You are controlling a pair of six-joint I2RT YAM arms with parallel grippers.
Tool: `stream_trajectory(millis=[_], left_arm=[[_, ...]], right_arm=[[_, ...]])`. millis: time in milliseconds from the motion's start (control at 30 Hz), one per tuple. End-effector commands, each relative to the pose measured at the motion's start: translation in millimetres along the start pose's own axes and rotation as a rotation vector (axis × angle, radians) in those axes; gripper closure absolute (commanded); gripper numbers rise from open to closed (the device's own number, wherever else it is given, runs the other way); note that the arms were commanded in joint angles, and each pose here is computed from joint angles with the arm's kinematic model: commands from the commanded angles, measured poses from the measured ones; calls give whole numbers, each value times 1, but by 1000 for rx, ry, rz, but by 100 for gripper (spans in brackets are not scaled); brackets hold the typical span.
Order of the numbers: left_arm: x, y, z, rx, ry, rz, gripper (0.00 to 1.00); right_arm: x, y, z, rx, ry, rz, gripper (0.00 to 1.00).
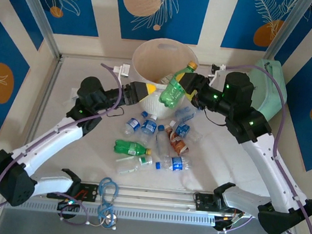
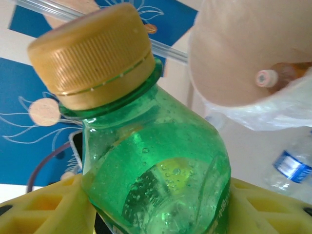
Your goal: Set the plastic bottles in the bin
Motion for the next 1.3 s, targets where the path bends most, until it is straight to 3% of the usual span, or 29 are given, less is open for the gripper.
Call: stream_trajectory(millis=[0,333,833,1267], left_arm=[[-8,-37,-11,-140,69,-75,3],[-6,-49,-21,-228,71,-46,2],[1,-54,-37,-258,79,-53,26],[16,-52,-35,-238,4,-67,38]], right_arm=[[12,27,4,132,-35,-20,41],[21,31,-5,212,-76,-82,41],[17,19,-17,233,-70,-145,41],[18,16,-13,220,-80,-145,38]])
Point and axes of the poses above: each hand's point on the last joint's axis, 136 mm out from that joint toward the fingers, its own z axis back along the fingers, its own y axis along the line the jaws close on, x = y × z, the point moved 3 cm from there along z, back along the fingers, and after that the axes turned 11 degrees about z, right-handed, at the moved point
